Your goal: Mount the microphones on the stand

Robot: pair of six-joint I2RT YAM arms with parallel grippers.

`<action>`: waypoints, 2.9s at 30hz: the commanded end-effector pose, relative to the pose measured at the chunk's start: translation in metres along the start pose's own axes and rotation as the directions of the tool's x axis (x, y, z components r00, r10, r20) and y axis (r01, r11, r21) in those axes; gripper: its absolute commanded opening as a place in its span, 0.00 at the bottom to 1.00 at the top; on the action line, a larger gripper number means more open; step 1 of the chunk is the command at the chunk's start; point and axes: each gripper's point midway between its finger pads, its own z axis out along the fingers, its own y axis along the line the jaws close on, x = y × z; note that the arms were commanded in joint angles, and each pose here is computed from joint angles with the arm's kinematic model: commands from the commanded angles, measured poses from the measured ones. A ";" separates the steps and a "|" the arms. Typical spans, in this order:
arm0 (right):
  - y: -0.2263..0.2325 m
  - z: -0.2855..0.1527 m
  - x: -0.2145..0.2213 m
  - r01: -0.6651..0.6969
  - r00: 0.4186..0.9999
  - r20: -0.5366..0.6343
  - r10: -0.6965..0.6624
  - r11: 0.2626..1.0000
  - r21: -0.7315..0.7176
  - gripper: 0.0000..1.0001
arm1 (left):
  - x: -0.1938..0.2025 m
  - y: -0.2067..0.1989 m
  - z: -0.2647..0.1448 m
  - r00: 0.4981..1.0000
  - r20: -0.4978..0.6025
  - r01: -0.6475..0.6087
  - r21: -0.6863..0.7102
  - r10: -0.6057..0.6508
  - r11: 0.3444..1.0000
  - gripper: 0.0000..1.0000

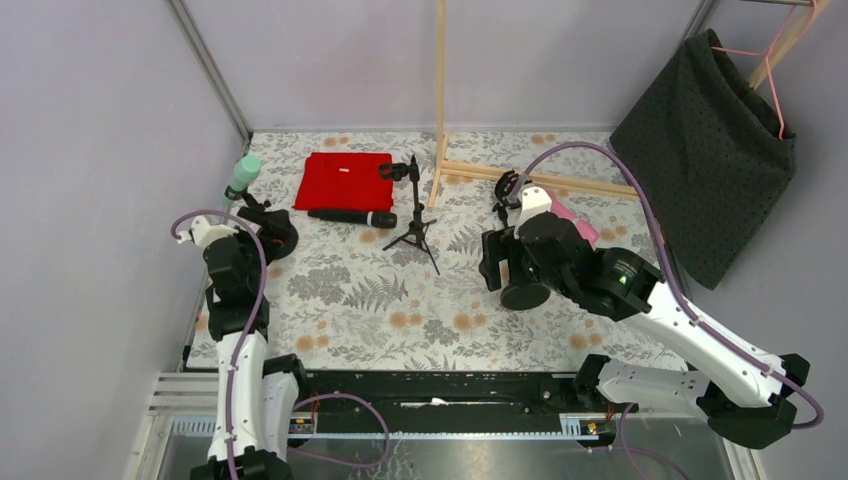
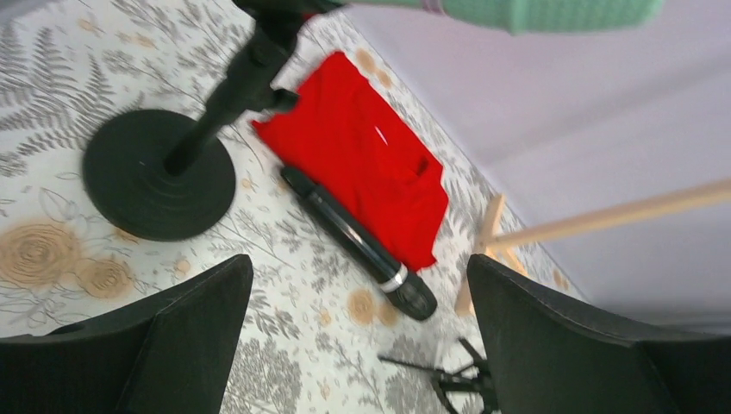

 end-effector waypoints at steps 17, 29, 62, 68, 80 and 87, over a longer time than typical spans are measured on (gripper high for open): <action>-0.133 0.060 0.004 -0.340 0.933 -0.022 0.358 0.903 0.262 0.90 | 0.133 -0.054 -0.077 0.872 -0.372 -0.216 0.288 0.317 0.933 0.99; -0.212 0.083 0.005 -0.559 0.813 0.050 0.580 0.753 0.348 0.91 | 0.130 -0.116 -0.107 0.696 -0.412 -0.289 0.588 0.588 0.755 0.99; -0.329 0.187 0.040 -0.165 0.825 -0.406 0.392 0.855 0.492 0.91 | 0.133 -0.100 -0.098 0.695 -0.387 -0.347 0.559 0.606 0.753 0.99; -0.334 0.195 0.062 -0.206 0.766 -0.429 0.479 0.815 0.542 0.89 | 0.128 -0.098 -0.097 0.708 -0.372 -0.359 0.542 0.600 0.760 0.99; -0.322 0.205 0.088 -0.259 0.708 -0.469 0.527 0.812 0.523 0.73 | 0.130 -0.097 -0.096 0.703 -0.382 -0.357 0.540 0.600 0.762 0.99; -0.317 0.203 0.094 -0.278 0.705 -0.458 0.541 0.806 0.523 0.50 | 0.127 -0.097 -0.095 0.712 -0.369 -0.364 0.534 0.597 0.763 0.99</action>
